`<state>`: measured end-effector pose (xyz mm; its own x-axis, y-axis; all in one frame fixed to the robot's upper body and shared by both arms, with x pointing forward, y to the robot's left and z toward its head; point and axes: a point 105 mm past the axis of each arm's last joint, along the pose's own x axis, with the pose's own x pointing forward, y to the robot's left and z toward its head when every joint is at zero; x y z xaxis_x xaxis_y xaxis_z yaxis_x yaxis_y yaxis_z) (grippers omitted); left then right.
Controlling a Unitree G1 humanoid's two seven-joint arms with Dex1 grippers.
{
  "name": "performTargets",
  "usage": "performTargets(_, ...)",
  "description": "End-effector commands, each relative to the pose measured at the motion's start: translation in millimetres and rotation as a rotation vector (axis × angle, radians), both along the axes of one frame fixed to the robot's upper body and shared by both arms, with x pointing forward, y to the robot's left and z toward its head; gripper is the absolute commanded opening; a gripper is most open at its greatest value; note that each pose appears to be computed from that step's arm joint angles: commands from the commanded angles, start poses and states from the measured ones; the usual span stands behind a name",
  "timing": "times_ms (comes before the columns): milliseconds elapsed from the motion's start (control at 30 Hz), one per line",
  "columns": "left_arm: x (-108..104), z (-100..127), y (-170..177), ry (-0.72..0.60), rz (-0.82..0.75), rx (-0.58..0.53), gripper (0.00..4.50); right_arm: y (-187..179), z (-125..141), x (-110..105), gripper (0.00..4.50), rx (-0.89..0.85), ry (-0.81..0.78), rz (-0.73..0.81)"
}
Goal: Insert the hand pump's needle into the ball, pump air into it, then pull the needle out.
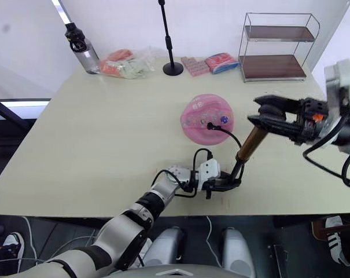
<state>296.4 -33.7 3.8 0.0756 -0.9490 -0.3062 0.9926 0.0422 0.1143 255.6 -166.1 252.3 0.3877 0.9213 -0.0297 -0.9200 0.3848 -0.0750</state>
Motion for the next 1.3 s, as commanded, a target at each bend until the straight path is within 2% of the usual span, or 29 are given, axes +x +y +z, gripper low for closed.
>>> performTargets(33, -5, -26, 18, 0.065, 0.024, 0.101, 1.10, 3, -52, 8, 2.12, -0.095, 0.124, -0.047)
performTargets(167, -4, -26, 19, 0.060, 0.024, 0.104, 1.10, 15, -79, 6, 2.12, -0.070, 0.208, -0.017)
performTargets(300, -4, -26, 18, 0.059, 0.027, 0.104, 1.10, 23, -116, 6, 2.12, -0.122, 0.245, -0.019)
performTargets(467, -6, -28, 16, 0.065, 0.028, 0.104, 1.10, 21, -148, 11, 2.12, -0.188, 0.249, -0.073)
performTargets(533, -7, -28, 14, 0.067, 0.025, 0.104, 1.10, 18, -158, 12, 2.12, -0.219, 0.237, -0.084)
performTargets(600, -7, -29, 14, 0.068, 0.023, 0.104, 1.10, 20, -156, 12, 2.12, -0.205, 0.227, -0.077)
performTargets(700, -8, -29, 13, 0.068, 0.023, 0.104, 1.10, 24, -137, 12, 2.12, -0.147, 0.183, -0.056)
performTargets(867, -9, -30, 11, 0.067, 0.021, 0.103, 1.10, 21, -74, 13, 2.12, -0.034, 0.061, -0.008)
performTargets(1067, -12, -29, 7, 0.065, 0.007, 0.095, 1.10, 7, -7, 8, 2.12, 0.021, -0.027, 0.007)
performTargets(1300, -13, -28, 2, 0.060, -0.010, 0.092, 1.10, -7, 40, 0, 2.12, 0.036, -0.076, -0.006)
